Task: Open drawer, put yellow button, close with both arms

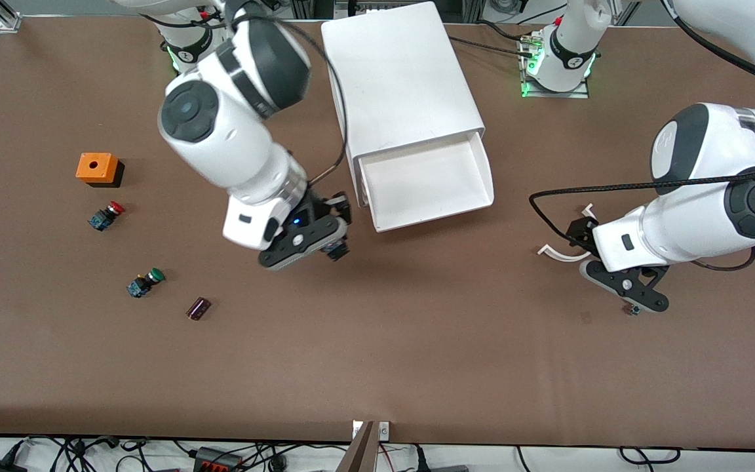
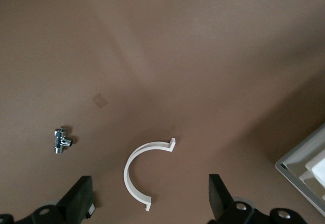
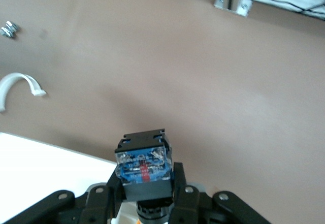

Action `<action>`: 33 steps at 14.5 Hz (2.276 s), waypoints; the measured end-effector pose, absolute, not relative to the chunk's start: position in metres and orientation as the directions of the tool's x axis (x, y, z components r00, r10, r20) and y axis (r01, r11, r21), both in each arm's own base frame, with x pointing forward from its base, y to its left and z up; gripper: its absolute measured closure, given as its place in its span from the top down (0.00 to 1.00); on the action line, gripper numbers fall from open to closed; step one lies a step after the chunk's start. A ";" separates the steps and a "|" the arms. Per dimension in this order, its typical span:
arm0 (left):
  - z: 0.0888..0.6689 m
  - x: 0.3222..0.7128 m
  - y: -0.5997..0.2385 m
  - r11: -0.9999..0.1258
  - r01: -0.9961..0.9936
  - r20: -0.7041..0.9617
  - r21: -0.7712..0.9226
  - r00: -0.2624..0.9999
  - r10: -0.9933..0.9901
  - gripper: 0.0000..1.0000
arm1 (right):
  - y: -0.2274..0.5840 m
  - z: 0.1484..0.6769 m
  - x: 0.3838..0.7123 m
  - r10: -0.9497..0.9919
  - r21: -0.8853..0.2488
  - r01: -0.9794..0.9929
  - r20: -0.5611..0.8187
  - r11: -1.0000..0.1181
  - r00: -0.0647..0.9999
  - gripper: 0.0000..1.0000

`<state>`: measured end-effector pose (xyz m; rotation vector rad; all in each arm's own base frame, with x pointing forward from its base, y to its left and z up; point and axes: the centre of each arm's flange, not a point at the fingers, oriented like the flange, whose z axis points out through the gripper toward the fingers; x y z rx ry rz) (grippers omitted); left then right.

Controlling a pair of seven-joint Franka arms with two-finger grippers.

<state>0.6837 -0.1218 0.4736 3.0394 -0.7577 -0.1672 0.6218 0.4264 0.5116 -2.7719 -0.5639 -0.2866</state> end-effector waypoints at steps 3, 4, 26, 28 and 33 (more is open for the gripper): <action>0.458 0.688 -0.122 -0.886 -0.462 -0.113 0.029 0.879 -0.462 1.00 | 0.458 0.513 0.606 0.302 -0.277 0.375 0.274 -0.884 0.913 0.41; 0.455 0.689 -0.122 -0.891 -0.454 -0.115 0.028 0.884 -0.454 1.00 | 0.470 0.509 0.598 0.279 -0.288 0.349 0.258 -0.892 0.925 0.41; 0.459 0.690 -0.126 -0.935 -0.355 -0.109 0.014 0.929 -0.355 1.00 | 0.591 0.399 0.495 0.239 -0.162 0.242 0.041 -0.957 0.970 0.41; 0.459 0.690 -0.126 -0.935 -0.355 -0.109 0.014 0.929 -0.355 1.00 | 0.591 0.399 0.497 0.236 -0.163 0.240 0.045 -0.957 0.971 0.41; 0.459 0.690 -0.126 -0.950 -0.312 -0.109 0.008 0.944 -0.311 1.00 | 0.588 0.401 0.502 0.154 -0.164 0.158 0.040 -0.974 0.987 0.41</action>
